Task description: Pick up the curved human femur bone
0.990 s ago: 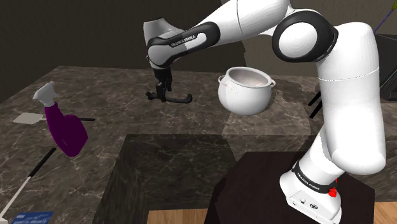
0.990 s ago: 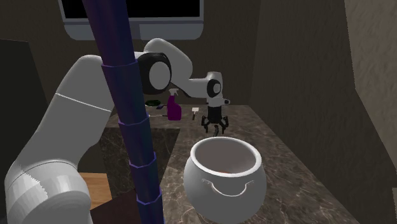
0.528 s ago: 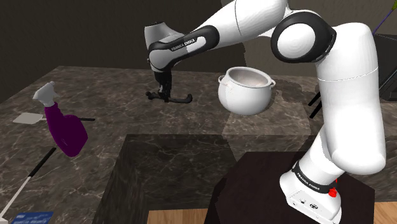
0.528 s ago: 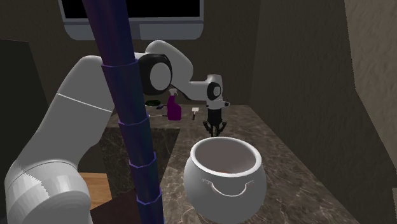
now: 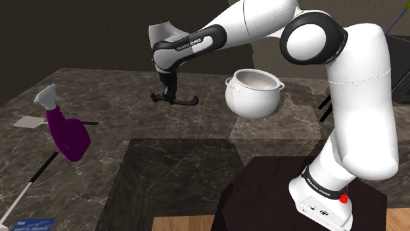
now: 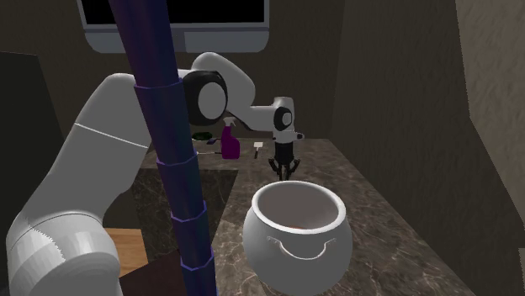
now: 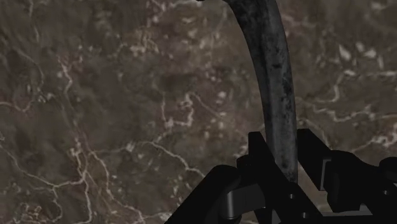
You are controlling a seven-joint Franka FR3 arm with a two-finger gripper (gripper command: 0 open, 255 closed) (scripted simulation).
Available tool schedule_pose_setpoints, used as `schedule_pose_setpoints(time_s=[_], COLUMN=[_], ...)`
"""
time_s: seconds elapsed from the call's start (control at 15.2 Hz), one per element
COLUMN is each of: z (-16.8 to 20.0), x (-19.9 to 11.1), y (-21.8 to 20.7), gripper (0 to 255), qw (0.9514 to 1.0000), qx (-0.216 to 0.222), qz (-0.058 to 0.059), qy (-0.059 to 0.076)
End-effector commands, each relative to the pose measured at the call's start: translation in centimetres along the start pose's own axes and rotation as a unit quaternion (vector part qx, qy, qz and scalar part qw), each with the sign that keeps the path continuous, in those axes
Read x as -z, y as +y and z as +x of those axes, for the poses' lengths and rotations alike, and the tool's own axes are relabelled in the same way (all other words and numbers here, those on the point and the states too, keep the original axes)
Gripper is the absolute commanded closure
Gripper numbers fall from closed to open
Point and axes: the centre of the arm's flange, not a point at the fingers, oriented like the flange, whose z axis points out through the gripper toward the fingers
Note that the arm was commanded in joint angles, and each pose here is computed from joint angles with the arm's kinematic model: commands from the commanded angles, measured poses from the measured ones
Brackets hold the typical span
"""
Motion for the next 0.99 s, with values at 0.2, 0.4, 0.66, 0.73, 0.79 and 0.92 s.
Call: schedule_pose_setpoints(time_s=[0.2,0.4,0.66,0.73,0.79,0.92], z=[-0.3,-0.4,-0.5,-0.6,-0.6,-0.6], x=[2.6,4.1,6.2,6.8,7.3,7.4], y=[0.1,0.2,0.3,0.3,0.4,0.4], gripper=[255,255,255,255,255,255], qw=[1.0,1.0,1.0,1.0,1.0,1.0], qx=[0.0,0.0,0.0,0.0,0.0,0.0], qz=[0.0,0.0,0.0,0.0,0.0,0.0], qy=[0.0,0.0,0.0,0.0,0.0,0.0])
